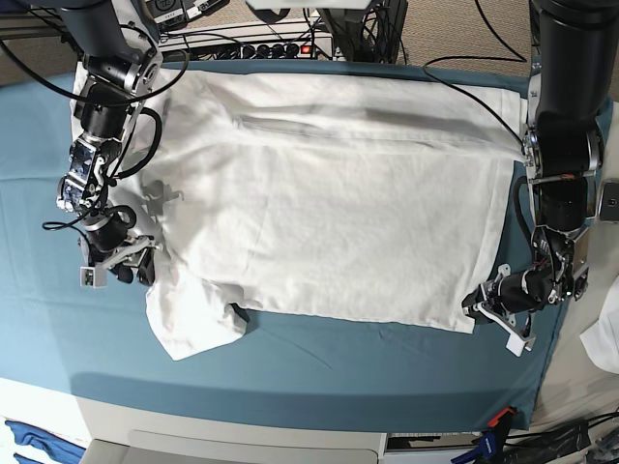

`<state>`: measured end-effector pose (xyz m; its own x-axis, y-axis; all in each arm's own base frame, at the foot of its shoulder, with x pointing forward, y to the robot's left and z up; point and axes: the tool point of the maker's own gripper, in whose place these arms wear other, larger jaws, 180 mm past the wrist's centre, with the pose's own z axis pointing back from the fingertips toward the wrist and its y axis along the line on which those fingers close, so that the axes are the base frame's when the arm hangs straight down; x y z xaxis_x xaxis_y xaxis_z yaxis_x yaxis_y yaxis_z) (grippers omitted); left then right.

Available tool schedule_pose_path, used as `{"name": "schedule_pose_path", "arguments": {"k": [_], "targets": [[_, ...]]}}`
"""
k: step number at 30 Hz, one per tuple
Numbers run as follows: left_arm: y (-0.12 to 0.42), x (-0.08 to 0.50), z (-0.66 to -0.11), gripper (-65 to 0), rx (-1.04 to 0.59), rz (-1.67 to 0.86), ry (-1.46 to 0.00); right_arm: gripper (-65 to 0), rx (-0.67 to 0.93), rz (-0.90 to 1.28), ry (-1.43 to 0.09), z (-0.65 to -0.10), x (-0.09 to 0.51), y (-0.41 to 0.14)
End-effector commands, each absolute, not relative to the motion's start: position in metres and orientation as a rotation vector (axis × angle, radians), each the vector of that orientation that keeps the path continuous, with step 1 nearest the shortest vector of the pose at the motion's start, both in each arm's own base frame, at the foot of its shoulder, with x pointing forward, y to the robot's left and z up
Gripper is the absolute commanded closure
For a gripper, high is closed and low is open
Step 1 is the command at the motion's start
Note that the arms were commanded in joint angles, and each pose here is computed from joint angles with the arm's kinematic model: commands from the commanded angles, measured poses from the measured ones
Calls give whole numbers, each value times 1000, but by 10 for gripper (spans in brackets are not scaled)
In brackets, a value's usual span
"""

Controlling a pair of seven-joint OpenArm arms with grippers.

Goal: Fold the T-shirt properly
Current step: 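Close both grippers on the opposite shirt edge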

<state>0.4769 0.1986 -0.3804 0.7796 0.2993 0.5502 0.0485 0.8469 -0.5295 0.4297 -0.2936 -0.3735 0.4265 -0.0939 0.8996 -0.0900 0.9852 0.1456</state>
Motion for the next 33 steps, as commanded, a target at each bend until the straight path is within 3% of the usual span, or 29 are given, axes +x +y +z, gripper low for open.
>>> {"name": "schedule_pose_path", "arguments": {"k": [1,23,25,28,33], "targets": [[207,494,-354,0,-559,135,-740,-290,182,6,-1219,-344,446,-299],[215,477,-372,0,-560,144,-722,-289,214,15,-1130,-367,440,-277],[215,477,-372,0,-560,144,-722,-224,171,-27,-1110,-371,440,-287],[215,477,-372,0,-561,144,-722,0,126,-60,-1082,-375,437,-300],[214,478,-369,0,-581,159,-732,0,120,-76,-1113,-365,438,-313]]}}
